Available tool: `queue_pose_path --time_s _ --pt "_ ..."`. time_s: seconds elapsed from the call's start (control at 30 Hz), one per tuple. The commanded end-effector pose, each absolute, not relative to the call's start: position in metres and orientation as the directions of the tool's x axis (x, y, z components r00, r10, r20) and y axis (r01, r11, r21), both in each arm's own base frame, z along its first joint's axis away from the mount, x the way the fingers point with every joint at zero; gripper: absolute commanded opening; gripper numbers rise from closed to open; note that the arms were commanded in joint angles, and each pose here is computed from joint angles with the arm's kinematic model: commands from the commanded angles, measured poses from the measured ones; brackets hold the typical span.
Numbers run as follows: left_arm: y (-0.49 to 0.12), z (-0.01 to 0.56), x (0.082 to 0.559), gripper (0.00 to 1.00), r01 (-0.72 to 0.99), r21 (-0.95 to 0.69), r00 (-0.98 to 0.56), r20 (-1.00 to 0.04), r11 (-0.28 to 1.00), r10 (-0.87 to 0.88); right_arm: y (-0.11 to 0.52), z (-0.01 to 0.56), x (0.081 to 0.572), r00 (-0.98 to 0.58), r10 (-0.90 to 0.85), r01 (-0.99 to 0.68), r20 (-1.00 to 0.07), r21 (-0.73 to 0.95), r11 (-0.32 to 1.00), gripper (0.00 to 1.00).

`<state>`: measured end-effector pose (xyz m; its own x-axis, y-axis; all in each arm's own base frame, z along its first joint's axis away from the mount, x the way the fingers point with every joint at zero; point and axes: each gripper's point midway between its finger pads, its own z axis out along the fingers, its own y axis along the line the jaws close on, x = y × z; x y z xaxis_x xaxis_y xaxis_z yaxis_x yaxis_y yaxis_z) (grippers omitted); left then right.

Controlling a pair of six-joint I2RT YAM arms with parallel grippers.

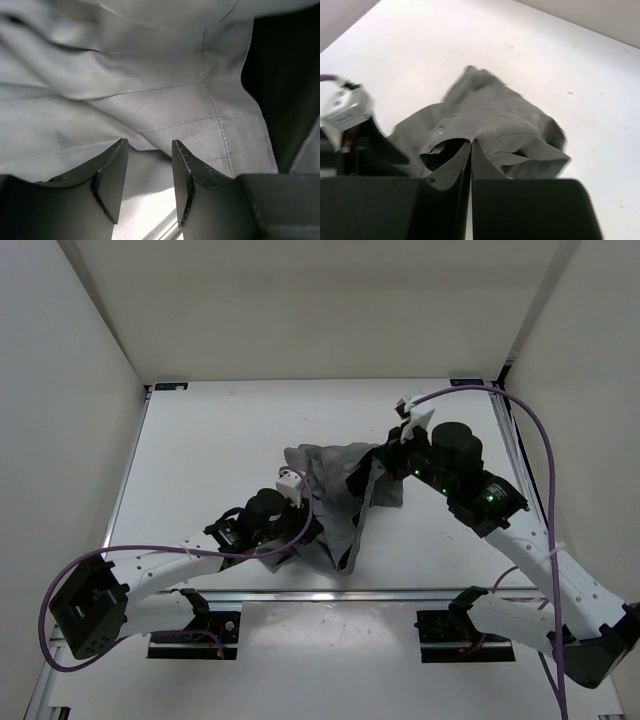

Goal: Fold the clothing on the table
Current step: Flatten the skirt out

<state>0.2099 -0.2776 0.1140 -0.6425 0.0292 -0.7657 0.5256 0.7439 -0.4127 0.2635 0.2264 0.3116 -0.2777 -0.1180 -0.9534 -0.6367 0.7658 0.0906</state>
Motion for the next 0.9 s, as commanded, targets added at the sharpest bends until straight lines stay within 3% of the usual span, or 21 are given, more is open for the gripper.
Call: queue_pose_path --time_s 0.0,0.23,0.4,0.47,0.57,0.73,0.87 --pt "-0.277 0.122 0.209 0.50 0.531 -0.427 -0.633 -0.774 0.732 0.008 0.200 0.320 0.285 -0.241 -0.075 -0.536 -0.968 0.068 0.842 0.01" --pt "-0.281 0.116 0.207 0.50 0.534 -0.426 -0.646 -0.763 0.730 0.028 0.154 0.280 0.294 -0.335 -0.074 -0.358 -0.939 0.055 0.932 0.00" --pt "-0.286 0.110 0.206 0.49 0.536 -0.422 -0.657 -0.752 0.731 0.049 0.093 0.283 0.311 -0.360 -0.041 0.002 -0.932 -0.044 0.999 0.00" --pt "-0.286 0.104 0.205 0.48 0.531 -0.417 -0.669 -0.741 0.738 0.062 0.092 0.287 0.317 -0.361 -0.051 0.033 -0.931 -0.067 0.997 0.00" --pt "-0.284 0.099 0.207 0.46 0.521 -0.413 -0.676 -0.734 0.747 0.066 0.118 0.270 0.331 -0.410 -0.094 -0.046 -0.907 -0.083 0.996 0.00" --pt "-0.273 0.093 0.207 0.46 0.497 -0.413 -0.688 -0.723 0.763 0.057 0.208 0.250 0.352 -0.426 -0.125 -0.359 -0.896 0.040 0.933 0.00" --pt "-0.256 0.090 0.210 0.45 0.463 -0.404 -0.693 -0.720 0.789 0.037 0.268 0.290 0.347 -0.316 -0.082 -0.580 -0.945 0.124 0.805 0.00"
